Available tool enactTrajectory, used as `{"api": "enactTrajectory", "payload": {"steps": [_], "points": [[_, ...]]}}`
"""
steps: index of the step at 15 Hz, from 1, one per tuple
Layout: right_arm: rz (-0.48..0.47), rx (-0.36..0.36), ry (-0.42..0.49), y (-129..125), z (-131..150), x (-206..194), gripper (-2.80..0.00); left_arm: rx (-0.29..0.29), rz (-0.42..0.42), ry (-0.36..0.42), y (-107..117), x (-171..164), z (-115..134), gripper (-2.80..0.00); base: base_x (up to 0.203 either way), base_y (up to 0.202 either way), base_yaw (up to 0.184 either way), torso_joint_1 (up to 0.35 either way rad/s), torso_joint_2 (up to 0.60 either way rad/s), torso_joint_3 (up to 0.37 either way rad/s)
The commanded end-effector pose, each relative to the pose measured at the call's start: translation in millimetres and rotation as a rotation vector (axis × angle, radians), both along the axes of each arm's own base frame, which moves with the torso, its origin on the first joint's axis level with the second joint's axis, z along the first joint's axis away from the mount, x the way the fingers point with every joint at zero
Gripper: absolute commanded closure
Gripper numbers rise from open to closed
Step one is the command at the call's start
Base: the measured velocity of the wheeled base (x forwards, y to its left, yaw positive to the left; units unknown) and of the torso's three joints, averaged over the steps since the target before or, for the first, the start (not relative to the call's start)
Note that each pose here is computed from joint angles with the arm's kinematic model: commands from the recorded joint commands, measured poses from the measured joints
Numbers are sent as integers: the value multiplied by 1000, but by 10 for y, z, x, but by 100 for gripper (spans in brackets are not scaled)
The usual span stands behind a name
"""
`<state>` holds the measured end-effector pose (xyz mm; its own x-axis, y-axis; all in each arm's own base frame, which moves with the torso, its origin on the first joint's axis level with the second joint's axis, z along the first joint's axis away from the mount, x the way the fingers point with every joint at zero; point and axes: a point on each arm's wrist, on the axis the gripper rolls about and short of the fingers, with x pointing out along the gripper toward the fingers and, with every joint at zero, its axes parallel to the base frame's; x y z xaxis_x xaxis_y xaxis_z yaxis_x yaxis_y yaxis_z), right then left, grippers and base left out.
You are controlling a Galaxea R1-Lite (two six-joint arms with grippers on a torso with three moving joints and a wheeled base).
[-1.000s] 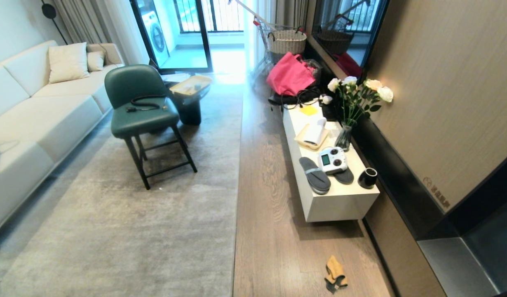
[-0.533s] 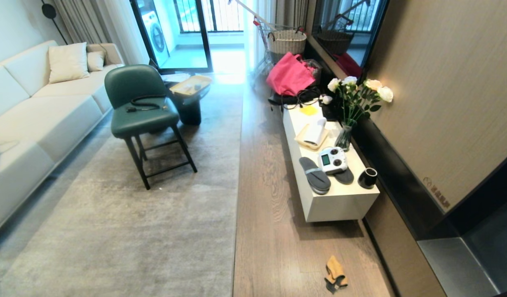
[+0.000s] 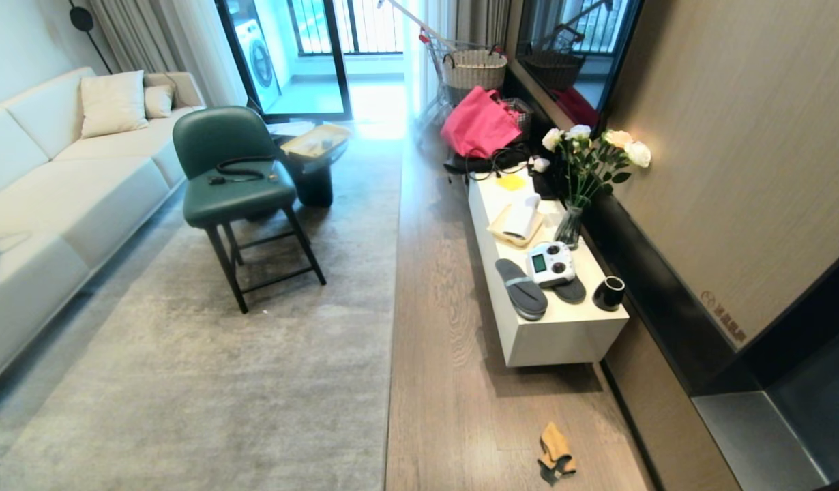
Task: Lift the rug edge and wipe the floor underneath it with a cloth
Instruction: Pick up the rag
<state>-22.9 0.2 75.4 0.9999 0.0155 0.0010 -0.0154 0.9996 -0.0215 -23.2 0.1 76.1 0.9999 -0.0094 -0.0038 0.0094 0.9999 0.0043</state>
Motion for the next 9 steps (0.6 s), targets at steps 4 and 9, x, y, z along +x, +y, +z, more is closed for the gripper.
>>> {"api": "enactTrajectory", "payload": {"steps": [4,9], "points": [[1,0,1,0,1,1,0,0,0,-1,0,0,1,0,0,0,0,-123,310,170],[1,0,1,0,1,1,0,0,0,-1,0,0,1,0,0,0,0,-130,315,182]]}}
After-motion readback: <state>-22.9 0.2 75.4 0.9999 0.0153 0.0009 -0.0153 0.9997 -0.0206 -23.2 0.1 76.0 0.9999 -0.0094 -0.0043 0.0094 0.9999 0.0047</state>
